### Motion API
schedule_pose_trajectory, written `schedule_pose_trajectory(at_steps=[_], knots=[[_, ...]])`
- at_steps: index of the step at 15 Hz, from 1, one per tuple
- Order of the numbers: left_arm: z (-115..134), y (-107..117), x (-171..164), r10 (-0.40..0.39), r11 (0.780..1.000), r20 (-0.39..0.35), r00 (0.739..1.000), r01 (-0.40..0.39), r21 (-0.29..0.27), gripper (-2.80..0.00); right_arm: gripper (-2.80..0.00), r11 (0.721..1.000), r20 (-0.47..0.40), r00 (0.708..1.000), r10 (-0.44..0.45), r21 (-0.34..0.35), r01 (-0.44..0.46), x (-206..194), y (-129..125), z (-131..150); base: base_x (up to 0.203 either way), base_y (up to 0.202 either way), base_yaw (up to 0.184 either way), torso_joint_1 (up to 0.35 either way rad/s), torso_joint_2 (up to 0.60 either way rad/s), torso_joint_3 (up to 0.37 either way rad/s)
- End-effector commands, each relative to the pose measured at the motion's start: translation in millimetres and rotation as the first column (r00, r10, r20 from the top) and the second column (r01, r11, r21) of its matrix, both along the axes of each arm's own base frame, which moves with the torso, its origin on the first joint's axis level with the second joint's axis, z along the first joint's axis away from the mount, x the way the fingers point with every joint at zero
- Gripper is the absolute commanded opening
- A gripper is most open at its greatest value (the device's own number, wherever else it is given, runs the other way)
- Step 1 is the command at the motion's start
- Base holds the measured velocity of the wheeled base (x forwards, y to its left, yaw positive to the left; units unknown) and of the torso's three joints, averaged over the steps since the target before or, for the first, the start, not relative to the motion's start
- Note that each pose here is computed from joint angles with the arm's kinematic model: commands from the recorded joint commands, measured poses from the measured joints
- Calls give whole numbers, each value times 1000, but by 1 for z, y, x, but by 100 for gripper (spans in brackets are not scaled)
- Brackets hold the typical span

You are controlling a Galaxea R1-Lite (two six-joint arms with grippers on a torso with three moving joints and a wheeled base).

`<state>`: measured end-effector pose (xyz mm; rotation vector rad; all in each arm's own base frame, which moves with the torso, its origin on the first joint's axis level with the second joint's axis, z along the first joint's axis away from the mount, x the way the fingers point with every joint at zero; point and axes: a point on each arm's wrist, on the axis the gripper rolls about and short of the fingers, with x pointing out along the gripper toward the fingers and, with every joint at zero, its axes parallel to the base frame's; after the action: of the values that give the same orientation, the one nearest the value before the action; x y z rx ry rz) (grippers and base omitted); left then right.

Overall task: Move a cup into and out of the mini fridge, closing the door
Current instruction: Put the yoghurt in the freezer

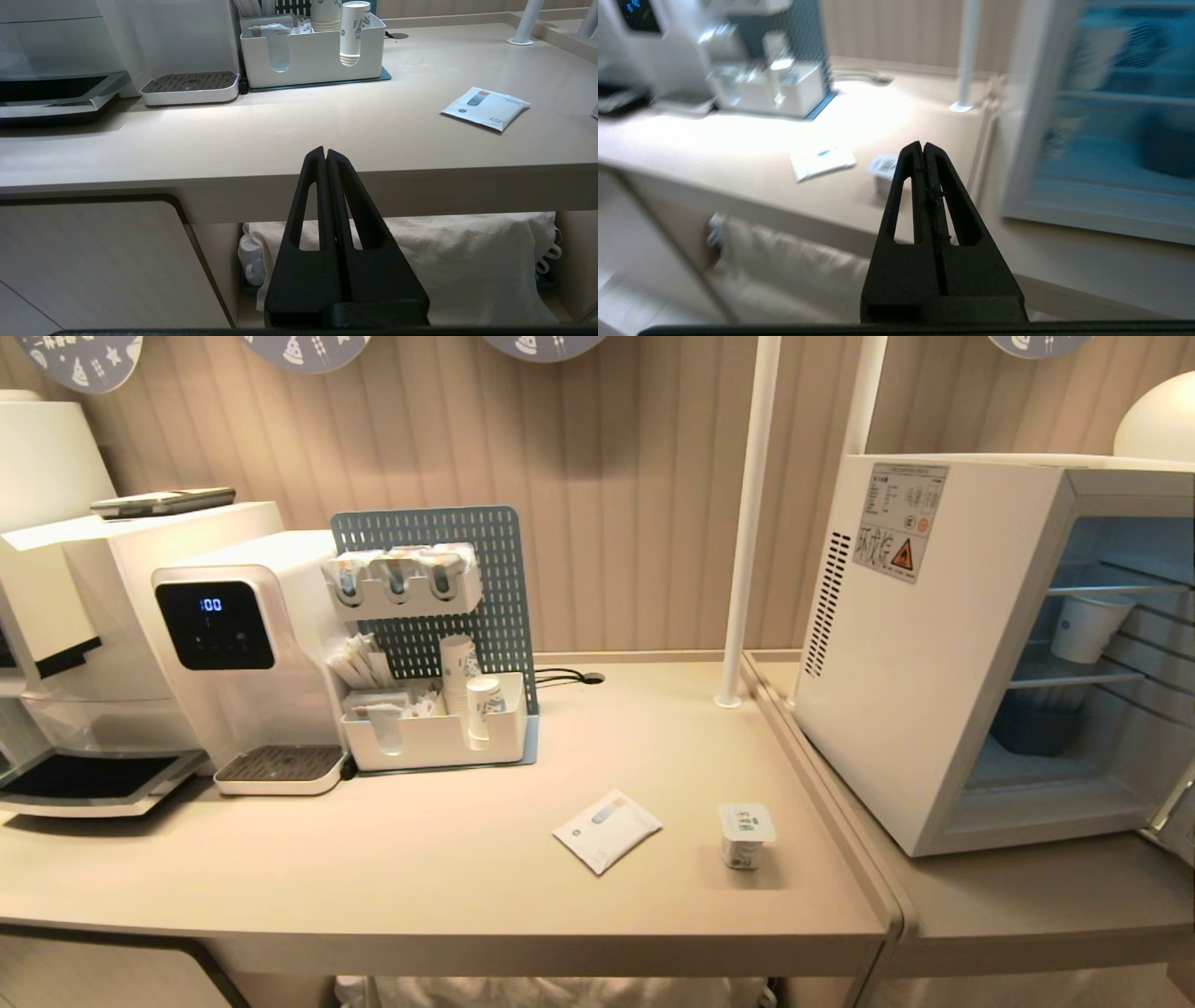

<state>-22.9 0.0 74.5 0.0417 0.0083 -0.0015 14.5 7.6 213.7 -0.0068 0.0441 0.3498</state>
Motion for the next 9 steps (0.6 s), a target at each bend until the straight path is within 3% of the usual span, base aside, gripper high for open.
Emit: schedule_pose_trajectory(at_steps=[1,5,9], knots=[[0,0,0,-2,1000,-2,1000,2,0,-280,-280,994,-210,972,106,-1,-108,60,4,-14,0,0,0,0,0,0],[0,0,0,0,1000,-2,1000,0,-5,-280,-280,949,-271,912,308,15,-316,114,10,-74,0,0,0,0,0,0],[0,0,0,2,1000,-2,1000,-2,-8,-280,-280,906,-340,842,418,85,-415,157,11,-118,0,0,0,0,0,0]])
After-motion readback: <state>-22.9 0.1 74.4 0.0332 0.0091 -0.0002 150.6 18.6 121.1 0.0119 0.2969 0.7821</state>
